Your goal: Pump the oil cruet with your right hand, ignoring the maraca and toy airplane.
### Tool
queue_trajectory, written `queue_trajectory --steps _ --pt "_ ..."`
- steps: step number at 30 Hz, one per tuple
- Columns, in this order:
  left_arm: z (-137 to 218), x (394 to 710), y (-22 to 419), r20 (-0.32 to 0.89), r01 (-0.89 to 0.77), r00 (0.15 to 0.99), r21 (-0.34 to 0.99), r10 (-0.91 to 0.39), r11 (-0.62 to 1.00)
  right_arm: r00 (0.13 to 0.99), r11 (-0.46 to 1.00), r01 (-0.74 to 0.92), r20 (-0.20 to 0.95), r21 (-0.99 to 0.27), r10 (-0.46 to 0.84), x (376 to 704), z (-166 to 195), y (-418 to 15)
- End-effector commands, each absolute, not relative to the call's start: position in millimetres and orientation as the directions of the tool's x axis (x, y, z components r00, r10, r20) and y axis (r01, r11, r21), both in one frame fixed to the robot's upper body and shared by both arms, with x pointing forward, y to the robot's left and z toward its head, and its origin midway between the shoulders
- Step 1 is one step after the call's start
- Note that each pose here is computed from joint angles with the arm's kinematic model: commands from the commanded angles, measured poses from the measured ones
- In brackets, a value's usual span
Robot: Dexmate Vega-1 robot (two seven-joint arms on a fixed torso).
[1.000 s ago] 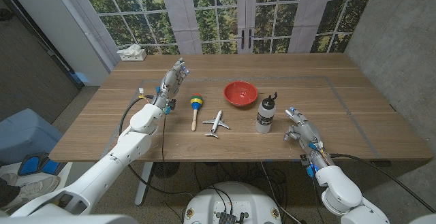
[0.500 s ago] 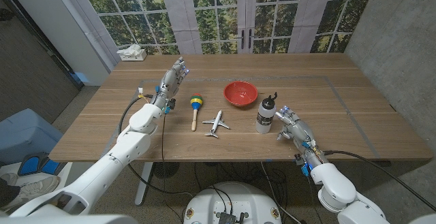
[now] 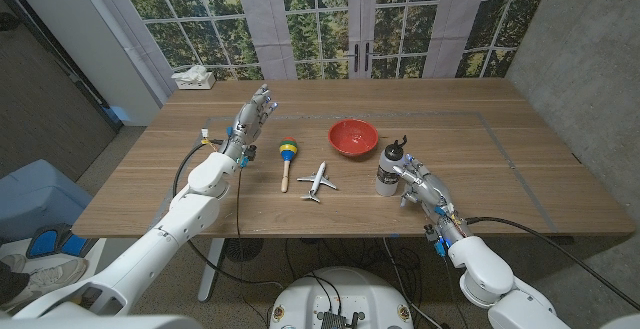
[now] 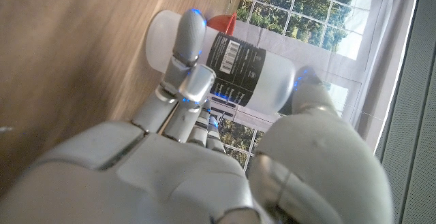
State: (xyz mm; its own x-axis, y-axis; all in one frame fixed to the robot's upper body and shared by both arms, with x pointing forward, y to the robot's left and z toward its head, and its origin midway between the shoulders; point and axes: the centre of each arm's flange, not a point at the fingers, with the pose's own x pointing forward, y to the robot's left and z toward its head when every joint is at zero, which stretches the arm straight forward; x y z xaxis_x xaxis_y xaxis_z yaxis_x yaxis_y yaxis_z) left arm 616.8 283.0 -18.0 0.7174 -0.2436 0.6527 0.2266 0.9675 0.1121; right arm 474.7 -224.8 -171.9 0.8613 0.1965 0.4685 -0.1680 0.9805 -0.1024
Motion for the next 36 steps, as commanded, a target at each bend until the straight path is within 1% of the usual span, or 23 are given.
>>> queue_trajectory --steps 1,9,11,12,14,20,29,32,33,36 --pt "-17.3 618.2 285.6 0.652 0.228 0.717 0.114 -0.246 0.967 0.845 0.979 -0.163 0.496 -0.119 0.201 474.7 -167.6 -211.7" --pt "-17.8 618.7 287.0 0.654 0.228 0.716 0.113 -0.245 0.967 0.863 0.981 -0.125 0.471 -0.148 0.181 475.2 -166.8 -203.8" --pt "-17.9 618.5 287.3 0.653 0.229 0.716 0.114 -0.246 0.967 0.865 0.978 -0.134 0.461 -0.163 0.195 475.8 -166.5 -203.0" --pt "-18.1 618.1 287.6 0.653 0.228 0.717 0.114 -0.245 0.967 0.867 0.981 -0.112 0.467 -0.16 0.175 475.2 -166.5 -201.9" --pt "-18.3 617.4 288.2 0.653 0.226 0.717 0.112 -0.244 0.968 0.868 0.978 -0.12 0.459 -0.172 0.188 475.6 -166.4 -201.0" --pt "-18.7 616.0 288.5 0.651 0.225 0.719 0.114 -0.244 0.968 0.881 0.975 -0.047 0.45 -0.217 0.143 473.4 -166.3 -192.9" --pt "-17.1 613.4 287.1 0.65 0.229 0.717 0.121 -0.252 0.966 0.896 0.98 0.017 0.438 -0.198 0.073 477.9 -173.3 -191.8" --pt "-16.2 611.9 286.8 0.652 0.227 0.716 0.123 -0.252 0.966 0.902 0.98 0.024 0.427 -0.196 0.063 480.6 -174.6 -192.3" --pt "-16.1 611.4 286.7 0.651 0.226 0.716 0.124 -0.251 0.966 0.906 0.979 0.008 0.416 -0.202 0.078 481.8 -174.4 -192.7" --pt "-16.4 610.1 286.3 0.651 0.225 0.717 0.125 -0.251 0.966 0.904 0.981 0.017 0.423 -0.196 0.069 483.7 -175.1 -192.2"
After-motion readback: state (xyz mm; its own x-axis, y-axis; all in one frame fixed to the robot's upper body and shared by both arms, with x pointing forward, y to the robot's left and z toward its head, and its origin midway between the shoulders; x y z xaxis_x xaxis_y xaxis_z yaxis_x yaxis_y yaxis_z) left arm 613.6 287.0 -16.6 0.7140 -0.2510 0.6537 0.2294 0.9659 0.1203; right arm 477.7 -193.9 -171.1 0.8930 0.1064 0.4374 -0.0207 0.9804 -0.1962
